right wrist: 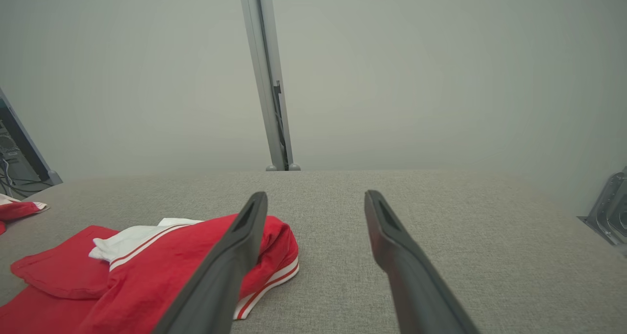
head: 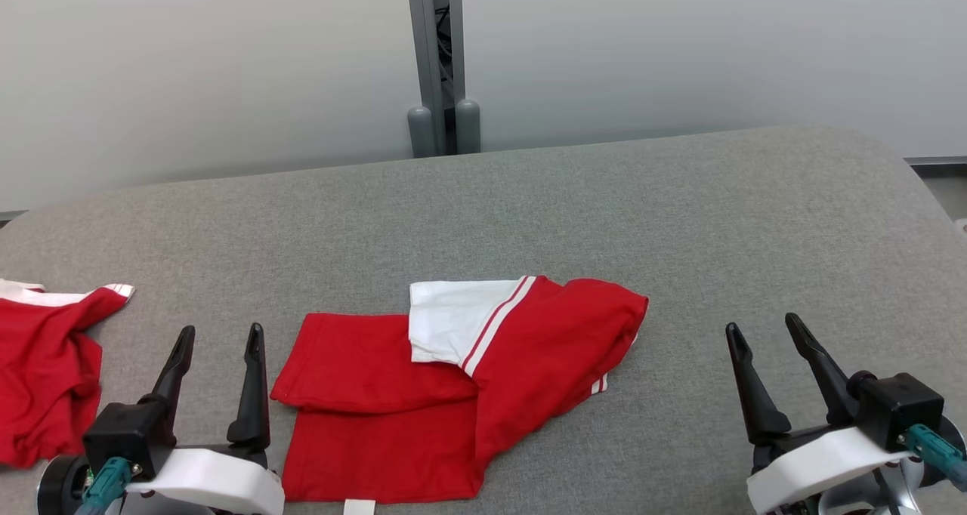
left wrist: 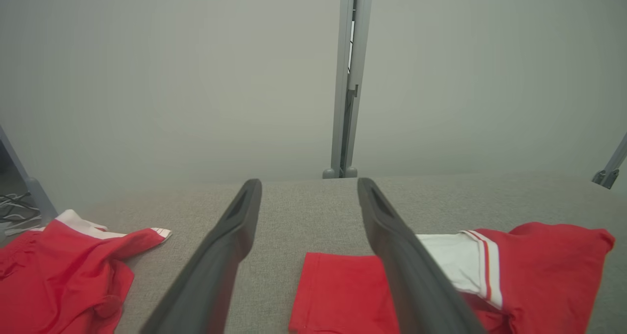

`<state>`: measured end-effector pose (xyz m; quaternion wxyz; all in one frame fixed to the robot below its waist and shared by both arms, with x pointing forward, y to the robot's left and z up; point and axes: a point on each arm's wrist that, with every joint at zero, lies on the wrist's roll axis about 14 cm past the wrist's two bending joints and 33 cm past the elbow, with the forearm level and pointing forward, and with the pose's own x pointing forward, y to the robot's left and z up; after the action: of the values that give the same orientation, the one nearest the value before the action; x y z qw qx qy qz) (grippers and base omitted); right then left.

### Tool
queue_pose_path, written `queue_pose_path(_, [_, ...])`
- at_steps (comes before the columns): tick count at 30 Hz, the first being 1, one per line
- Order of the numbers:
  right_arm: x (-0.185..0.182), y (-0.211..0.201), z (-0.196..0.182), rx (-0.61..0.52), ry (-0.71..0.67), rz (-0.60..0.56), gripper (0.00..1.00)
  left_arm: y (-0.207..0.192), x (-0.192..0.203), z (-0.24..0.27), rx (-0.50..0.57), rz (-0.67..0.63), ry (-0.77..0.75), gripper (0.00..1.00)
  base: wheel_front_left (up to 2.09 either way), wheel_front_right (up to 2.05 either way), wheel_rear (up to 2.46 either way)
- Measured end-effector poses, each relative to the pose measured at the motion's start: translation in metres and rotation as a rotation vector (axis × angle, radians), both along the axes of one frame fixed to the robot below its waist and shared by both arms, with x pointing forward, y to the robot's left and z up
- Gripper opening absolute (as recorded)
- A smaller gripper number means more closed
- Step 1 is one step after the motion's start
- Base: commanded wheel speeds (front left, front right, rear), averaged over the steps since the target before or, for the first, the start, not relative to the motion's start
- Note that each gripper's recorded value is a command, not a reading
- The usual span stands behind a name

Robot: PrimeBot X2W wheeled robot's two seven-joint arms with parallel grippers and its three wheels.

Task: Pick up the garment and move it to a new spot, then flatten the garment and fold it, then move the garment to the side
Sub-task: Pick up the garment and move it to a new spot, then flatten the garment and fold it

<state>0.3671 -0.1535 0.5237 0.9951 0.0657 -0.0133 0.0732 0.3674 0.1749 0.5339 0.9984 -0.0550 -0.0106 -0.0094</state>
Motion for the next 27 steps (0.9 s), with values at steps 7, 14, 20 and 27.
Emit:
queue_pose_path(7, [-0.0054,-0.0042,0.0049,0.0,-0.009,-0.012,1.0,0.0008,-0.0059,0.0022,-0.003,0.009,0.004,1.0,0.0,0.0,0.0])
queue_pose_path(14, [-0.0085,-0.0045,0.0017,0.001,0.004,-0.013,1.0,0.0033,-0.0072,0.0021,-0.014,0.019,0.001,1.0,0.0,0.0,0.0])
queue_pose_path(20, [-0.0086,-0.0045,0.003,0.002,0.0,-0.014,1.0,0.0042,-0.0077,-0.0001,-0.014,0.024,0.004,1.0,0.0,0.0,0.0])
queue_pose_path(27, [-0.0093,-0.0033,0.0038,0.007,-0.002,-0.011,1.0,0.0031,-0.0085,-0.0032,-0.014,0.021,0.015,1.0,0.0,0.0,0.0])
